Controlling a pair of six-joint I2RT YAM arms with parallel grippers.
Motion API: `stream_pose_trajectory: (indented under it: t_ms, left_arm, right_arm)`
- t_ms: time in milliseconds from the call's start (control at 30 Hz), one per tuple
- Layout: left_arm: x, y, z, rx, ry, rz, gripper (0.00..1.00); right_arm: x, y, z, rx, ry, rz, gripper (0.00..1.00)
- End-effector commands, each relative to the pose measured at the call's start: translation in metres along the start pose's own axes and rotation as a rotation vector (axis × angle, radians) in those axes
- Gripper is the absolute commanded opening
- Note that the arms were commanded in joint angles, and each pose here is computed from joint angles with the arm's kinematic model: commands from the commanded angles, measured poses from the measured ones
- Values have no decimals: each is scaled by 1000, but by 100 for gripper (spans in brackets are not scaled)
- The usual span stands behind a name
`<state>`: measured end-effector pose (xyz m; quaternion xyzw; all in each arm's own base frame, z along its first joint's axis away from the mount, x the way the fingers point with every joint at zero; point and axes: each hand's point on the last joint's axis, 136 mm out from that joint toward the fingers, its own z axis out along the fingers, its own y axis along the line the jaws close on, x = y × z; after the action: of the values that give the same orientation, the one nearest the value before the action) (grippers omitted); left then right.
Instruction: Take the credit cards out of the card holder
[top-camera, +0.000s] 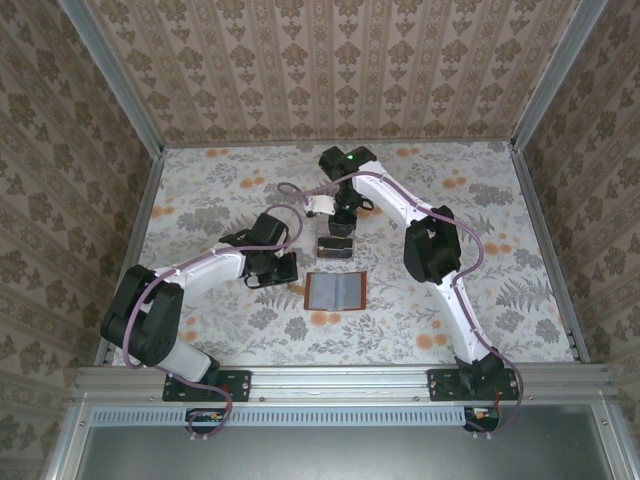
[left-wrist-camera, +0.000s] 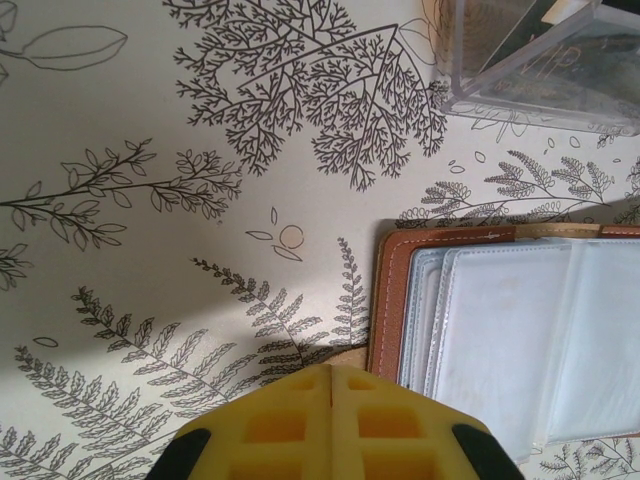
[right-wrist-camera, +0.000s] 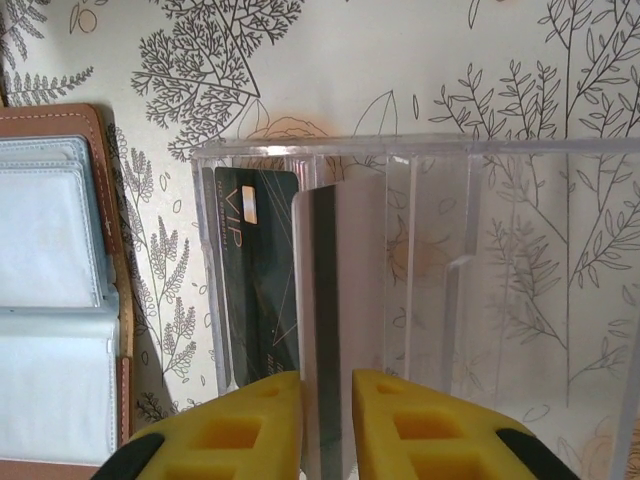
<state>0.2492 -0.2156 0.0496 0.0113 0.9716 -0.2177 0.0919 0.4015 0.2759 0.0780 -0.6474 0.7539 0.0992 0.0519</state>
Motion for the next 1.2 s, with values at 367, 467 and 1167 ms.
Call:
stream_pose_trajectory:
  t_ms: [367, 467, 1167]
  left_arm:
    - [0, -3, -4, -2, 4, 27, 3]
    - [-1, -3, -3, -1, 2, 26, 3]
    - [-4, -6, -3, -14, 8, 30, 3]
  right_arm:
    - [-7, -25, -20, 134, -20, 8, 19]
    - [-4, -23, -18, 119, -12, 3, 13]
    - [-2, 12, -17, -144, -78, -4, 0]
